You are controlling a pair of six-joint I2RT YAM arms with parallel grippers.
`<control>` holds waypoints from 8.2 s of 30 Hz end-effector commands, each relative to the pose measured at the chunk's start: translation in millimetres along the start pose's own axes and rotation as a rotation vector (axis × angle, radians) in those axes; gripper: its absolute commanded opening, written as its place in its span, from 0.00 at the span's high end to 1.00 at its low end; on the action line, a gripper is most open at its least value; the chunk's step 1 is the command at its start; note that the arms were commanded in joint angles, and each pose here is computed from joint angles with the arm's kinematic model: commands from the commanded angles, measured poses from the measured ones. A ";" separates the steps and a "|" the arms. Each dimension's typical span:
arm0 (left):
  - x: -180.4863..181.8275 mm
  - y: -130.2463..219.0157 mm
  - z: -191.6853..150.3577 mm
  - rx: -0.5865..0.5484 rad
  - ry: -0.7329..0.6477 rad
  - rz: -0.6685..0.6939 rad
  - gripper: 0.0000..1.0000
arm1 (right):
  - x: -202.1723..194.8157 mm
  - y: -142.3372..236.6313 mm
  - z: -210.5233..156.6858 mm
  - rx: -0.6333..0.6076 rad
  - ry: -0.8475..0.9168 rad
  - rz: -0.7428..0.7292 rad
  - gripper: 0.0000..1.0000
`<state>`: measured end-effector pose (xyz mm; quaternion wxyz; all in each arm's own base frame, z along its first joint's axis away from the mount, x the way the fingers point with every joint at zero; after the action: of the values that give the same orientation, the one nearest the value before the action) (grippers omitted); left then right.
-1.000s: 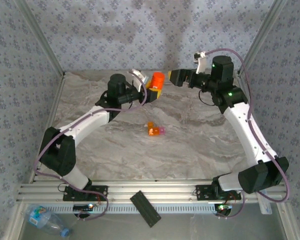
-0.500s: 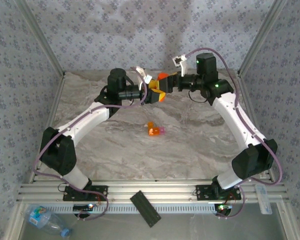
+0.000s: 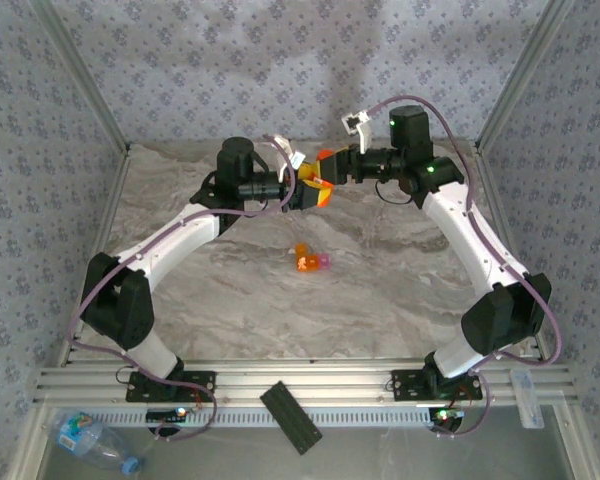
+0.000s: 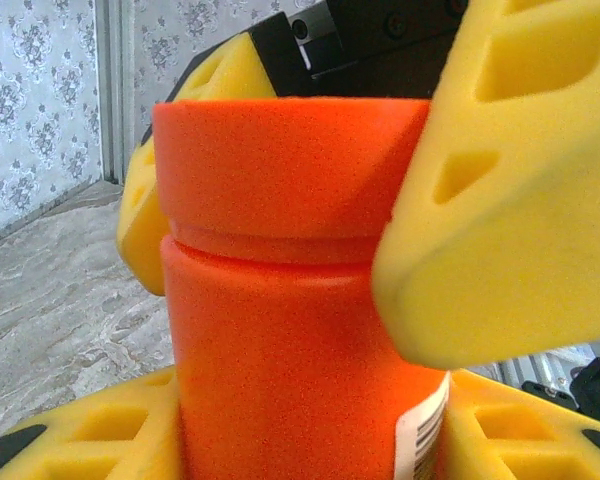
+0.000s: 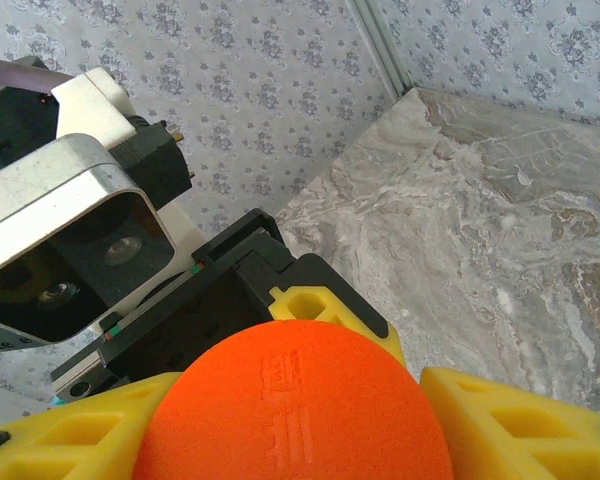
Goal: Sort the pills into containers
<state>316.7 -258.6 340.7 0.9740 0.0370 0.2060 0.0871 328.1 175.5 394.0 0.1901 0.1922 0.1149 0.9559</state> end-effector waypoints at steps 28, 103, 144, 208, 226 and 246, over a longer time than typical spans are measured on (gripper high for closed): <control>-0.4 44.5 -9.8 -0.145 -0.099 0.358 0.00 | -44.3 7.7 -38.4 0.058 -0.136 -0.587 0.68; 91.8 62.0 -77.0 0.202 0.351 0.890 0.12 | -31.9 -68.9 -220.0 0.535 -0.405 -0.580 0.22; 109.2 11.6 -129.2 0.440 0.470 0.763 1.00 | -62.4 -80.8 -257.3 0.635 -0.479 -0.672 0.25; 65.7 -20.7 -168.8 0.657 0.557 0.518 1.00 | -63.7 -79.2 -264.5 0.641 -0.496 -0.706 0.27; 53.5 -14.7 -176.7 0.675 0.566 0.519 1.00 | -64.0 -79.4 -266.1 0.642 -0.497 -0.707 0.27; 50.9 -19.4 -192.0 0.704 0.582 0.514 1.00 | -64.8 -79.9 -268.9 0.643 -0.502 -0.707 0.27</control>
<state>291.5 -259.3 137.8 0.7460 0.3917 0.4681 0.2662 302.4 188.3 123.9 0.4407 0.4046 0.3879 0.7011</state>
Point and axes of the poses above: each hand's point on the last joint's axis, 136 mm out from that joint toward the fingers, its own y axis back along the fingers, its own x axis along the line the jaws close on, z = x × y, the point moved 10 cm from there along y, back along the fingers, and after that the axes turned 10 degrees about y, right-handed, at the moved point
